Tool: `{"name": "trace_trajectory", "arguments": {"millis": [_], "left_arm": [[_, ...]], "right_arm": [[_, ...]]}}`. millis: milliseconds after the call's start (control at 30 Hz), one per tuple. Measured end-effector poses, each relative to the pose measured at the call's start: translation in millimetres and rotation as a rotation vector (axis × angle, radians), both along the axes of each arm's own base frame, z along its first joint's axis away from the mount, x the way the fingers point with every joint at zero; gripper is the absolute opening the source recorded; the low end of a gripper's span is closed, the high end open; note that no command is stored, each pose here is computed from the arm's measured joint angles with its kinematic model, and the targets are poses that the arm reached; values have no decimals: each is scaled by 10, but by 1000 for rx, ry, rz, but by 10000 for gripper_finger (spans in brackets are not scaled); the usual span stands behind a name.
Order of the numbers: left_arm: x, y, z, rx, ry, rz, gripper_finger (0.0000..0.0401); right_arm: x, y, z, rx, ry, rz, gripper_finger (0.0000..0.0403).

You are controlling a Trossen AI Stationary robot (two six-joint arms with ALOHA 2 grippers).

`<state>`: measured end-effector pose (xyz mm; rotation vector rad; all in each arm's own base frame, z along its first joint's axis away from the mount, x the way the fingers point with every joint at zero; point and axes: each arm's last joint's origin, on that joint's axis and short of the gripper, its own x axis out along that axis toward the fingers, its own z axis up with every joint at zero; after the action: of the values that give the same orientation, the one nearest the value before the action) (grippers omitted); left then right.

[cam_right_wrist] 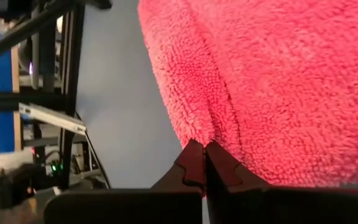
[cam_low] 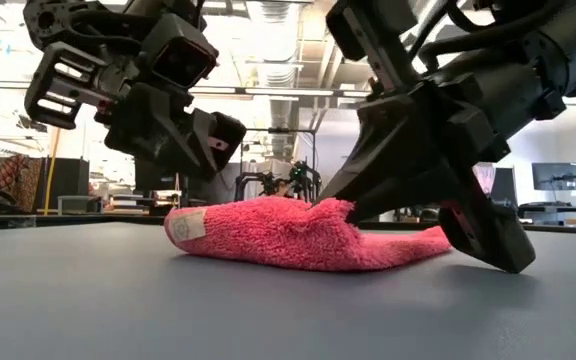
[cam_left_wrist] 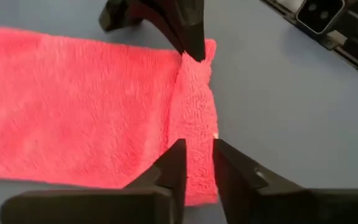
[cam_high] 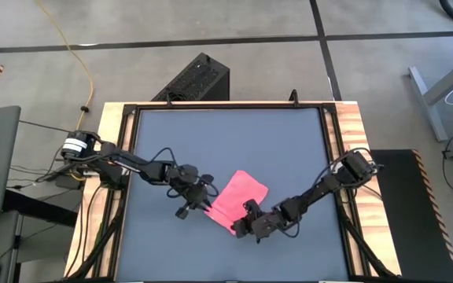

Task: Roll towel
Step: Roll the pink towel

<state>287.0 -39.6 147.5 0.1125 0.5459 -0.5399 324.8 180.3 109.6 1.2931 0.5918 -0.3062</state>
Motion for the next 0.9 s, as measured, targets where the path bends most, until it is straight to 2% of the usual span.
{"name": "trace_trajectory", "arguments": {"millis": [267, 433, 767, 900], "left_arm": [[-18, -55, -89, -63, 92, -11, 154], [-13, -49, -153, -8, 106, 30, 185], [46, -149, -354, 6, 137, 35, 195], [70, -139, -345, -3, 129, 92, 178]], "right_arm": [[6, -41, -26, 32, 31, -30, 14], [6, -41, -29, 32, 30, -29, 14], [2, -42, -37, 38, 35, -37, 14], [1, -41, -39, 44, 36, -41, 14]]}}
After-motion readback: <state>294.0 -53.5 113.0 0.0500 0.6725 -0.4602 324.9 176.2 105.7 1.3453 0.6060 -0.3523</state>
